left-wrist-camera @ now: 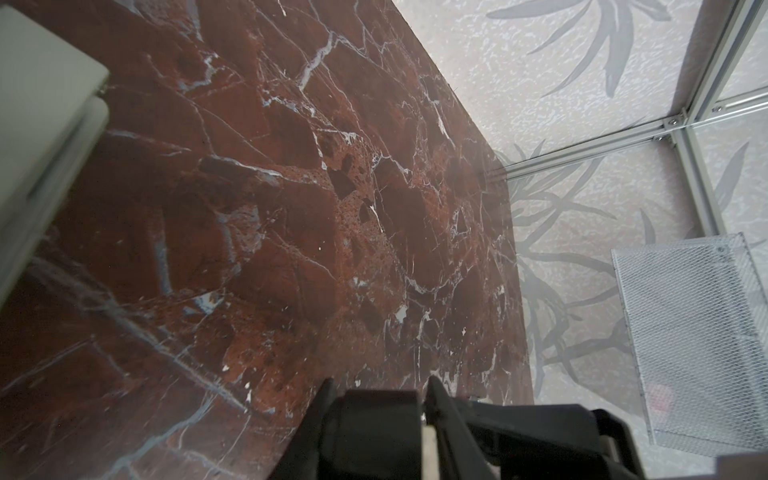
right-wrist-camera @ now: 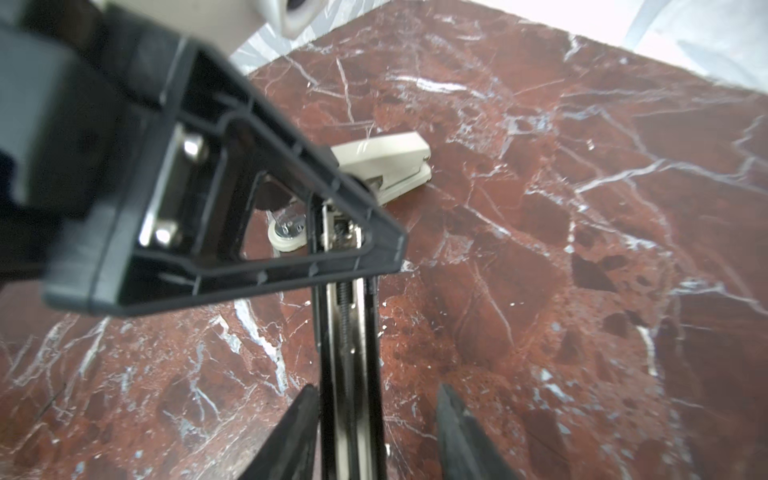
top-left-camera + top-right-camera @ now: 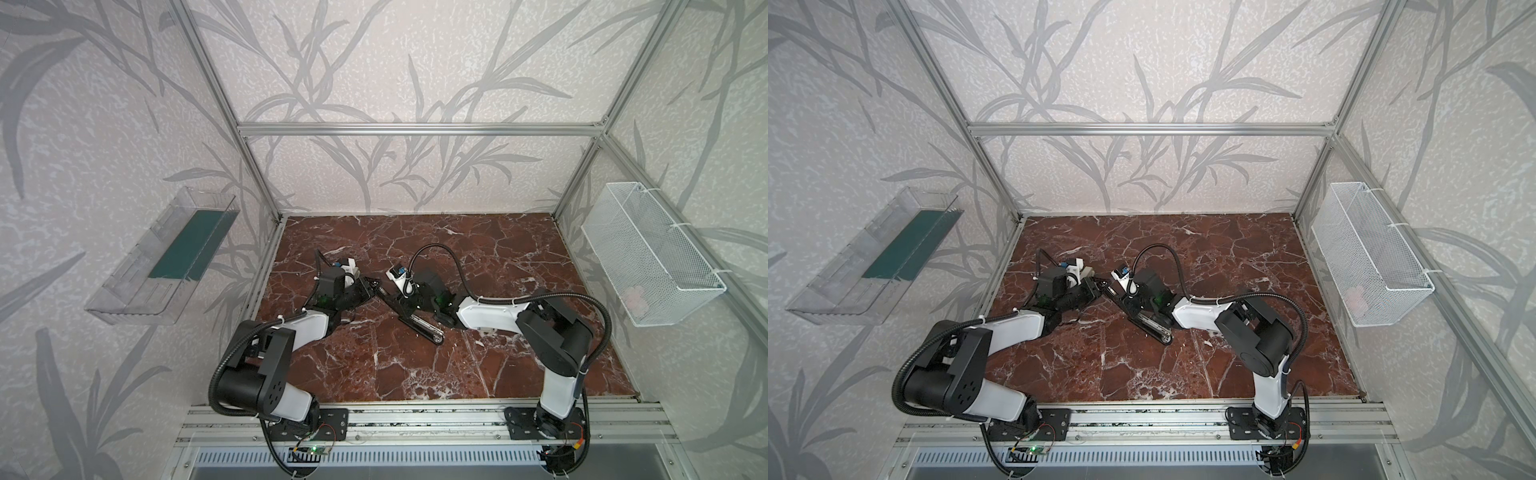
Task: Load the staples into the stapler
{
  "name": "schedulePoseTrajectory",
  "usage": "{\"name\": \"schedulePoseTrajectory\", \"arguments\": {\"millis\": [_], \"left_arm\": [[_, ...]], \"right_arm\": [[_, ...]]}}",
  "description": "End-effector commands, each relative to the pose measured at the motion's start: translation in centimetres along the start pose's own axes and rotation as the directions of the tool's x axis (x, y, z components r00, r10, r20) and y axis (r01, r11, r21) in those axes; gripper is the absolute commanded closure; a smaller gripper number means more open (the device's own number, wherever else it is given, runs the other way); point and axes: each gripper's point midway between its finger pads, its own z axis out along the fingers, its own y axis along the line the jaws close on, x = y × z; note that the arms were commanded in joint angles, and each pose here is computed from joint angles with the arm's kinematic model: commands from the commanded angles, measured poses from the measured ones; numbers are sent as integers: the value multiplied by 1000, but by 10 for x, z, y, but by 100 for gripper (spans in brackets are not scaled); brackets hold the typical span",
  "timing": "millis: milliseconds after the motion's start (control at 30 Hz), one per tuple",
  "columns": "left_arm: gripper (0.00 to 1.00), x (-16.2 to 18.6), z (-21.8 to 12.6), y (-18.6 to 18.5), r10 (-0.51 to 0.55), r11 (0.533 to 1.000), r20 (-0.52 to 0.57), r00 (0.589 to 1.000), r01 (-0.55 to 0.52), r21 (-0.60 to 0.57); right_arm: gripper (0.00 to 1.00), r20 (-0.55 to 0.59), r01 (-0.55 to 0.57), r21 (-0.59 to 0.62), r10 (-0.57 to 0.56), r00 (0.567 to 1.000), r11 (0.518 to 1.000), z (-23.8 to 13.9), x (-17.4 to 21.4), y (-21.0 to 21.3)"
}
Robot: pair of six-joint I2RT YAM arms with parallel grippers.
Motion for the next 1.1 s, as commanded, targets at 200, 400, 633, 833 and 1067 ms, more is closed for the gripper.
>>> {"name": "schedulePoseTrajectory", "arguments": {"millis": [200, 400, 633, 833, 1067], "left_arm": [[80, -2, -21, -38, 378, 920, 43, 925, -371, -125], [80, 18, -31, -49, 540, 835, 49, 840, -528, -154], [80, 36, -53, -71, 721, 689, 90, 687, -697, -198], [81, 63, -58, -84, 818, 573, 68, 571, -797, -189], [81, 98, -57, -97, 922, 376, -14, 386, -906, -196]], "right_arm": [[52, -82, -77, 170, 92, 992, 982, -66, 16, -29], [52, -142, -120, 228, 155, 978, 966, -101, 61, -36], [52, -132, -172, 151, 193, 972, 973, -127, 86, -18], [52, -181, -181, 121, 201, 963, 976, -142, 106, -8], [52, -209, -186, 187, 224, 952, 965, -149, 122, -17]]}}
